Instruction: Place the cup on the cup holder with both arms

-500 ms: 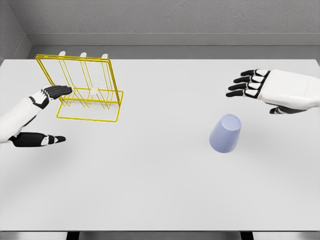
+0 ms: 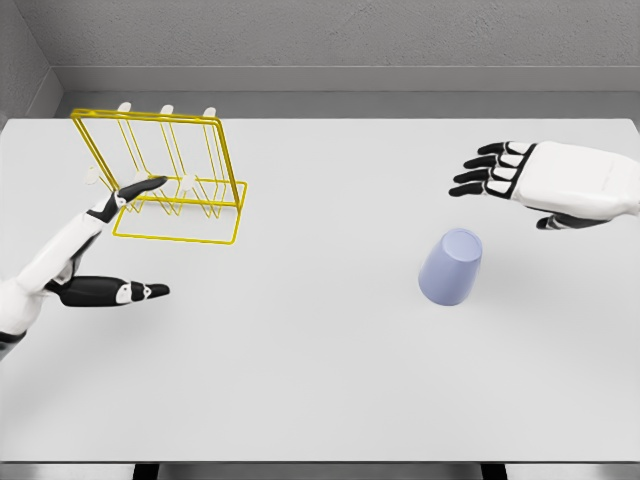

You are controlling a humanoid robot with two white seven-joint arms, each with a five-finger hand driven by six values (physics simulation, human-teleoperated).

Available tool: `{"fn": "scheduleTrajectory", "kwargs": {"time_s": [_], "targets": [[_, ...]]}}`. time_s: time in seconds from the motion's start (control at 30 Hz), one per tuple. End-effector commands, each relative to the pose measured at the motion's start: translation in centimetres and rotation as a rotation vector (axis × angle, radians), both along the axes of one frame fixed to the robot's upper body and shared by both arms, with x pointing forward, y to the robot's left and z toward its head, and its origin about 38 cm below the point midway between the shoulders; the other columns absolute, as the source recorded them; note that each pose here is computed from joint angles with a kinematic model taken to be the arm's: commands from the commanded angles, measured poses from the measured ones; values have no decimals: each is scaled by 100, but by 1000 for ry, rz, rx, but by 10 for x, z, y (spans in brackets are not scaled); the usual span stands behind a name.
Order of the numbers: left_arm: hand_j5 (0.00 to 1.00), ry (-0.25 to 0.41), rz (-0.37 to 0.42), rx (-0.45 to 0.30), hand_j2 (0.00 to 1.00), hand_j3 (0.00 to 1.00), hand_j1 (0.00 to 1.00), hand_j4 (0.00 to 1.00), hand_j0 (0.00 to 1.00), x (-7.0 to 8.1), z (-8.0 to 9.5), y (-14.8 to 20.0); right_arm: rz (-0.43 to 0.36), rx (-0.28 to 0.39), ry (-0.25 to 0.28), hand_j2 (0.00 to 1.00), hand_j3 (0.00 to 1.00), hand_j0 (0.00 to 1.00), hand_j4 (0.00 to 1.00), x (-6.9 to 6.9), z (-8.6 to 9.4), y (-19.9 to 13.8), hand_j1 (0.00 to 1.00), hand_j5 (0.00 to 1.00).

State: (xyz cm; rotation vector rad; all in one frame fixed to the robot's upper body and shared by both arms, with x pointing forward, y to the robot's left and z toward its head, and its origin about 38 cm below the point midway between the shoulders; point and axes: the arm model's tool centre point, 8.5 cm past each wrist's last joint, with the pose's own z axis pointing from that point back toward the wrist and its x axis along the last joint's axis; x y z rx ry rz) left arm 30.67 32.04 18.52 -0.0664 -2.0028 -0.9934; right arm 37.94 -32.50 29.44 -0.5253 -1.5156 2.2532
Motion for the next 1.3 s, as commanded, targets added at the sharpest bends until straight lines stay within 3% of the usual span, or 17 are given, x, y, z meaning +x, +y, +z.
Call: {"fn": "scheduleTrajectory", "kwargs": {"time_s": [0.0, 0.07, 0.1, 0.17, 0.33, 0.53, 0.63, 0.73, 0.9, 1.1, 1.27], "targets": [[100, 57, -26, -21, 100, 100, 100, 100, 100, -3, -4, 0, -5, -127, 93, 100, 100, 100, 100, 4, -15, 2, 100, 100], [100, 97, -57, -9, 100, 100, 100, 100, 100, -8, -15, -7, -30, -156, 174, 100, 100, 100, 100, 13, -18, -1, 100, 100], [100, 124, -75, -10, 100, 100, 100, 100, 100, -12, -23, -13, -28, -104, 197, 100, 100, 100, 100, 19, -13, 3, 100, 100], [100, 151, -92, -6, 100, 100, 100, 100, 100, -16, -30, -16, -8, -60, 206, 100, 100, 100, 100, 21, -9, 11, 100, 100], [100, 232, -113, -82, 100, 100, 100, 100, 100, -23, -43, -25, 40, -51, 198, 99, 99, 99, 99, 19, -8, 28, 99, 99], [100, 292, -95, -226, 100, 100, 100, 100, 100, -20, -42, -24, 73, -68, 266, 99, 99, 99, 99, 17, -37, 42, 99, 99], [100, 329, -80, -284, 100, 100, 100, 100, 100, -17, -43, -26, 50, -71, 312, 98, 98, 98, 98, 25, -59, 42, 98, 98], [100, 420, -45, -258, 100, 100, 100, 100, 100, -14, -57, -31, 47, -94, 315, 98, 98, 98, 98, 25, -65, 41, 98, 98], [100, 509, -33, -242, 100, 100, 100, 100, 100, -14, -75, -42, 24, -98, 320, 99, 99, 99, 99, 34, -73, 39, 99, 99], [100, 535, -21, -232, 100, 100, 100, 100, 100, -5, -90, -45, 42, -95, 312, 98, 98, 98, 98, 35, -72, 48, 98, 98], [100, 551, -20, -232, 100, 100, 100, 100, 100, -7, -97, -48, 49, -113, 321, 97, 97, 97, 97, 32, -78, 49, 97, 97]]}}
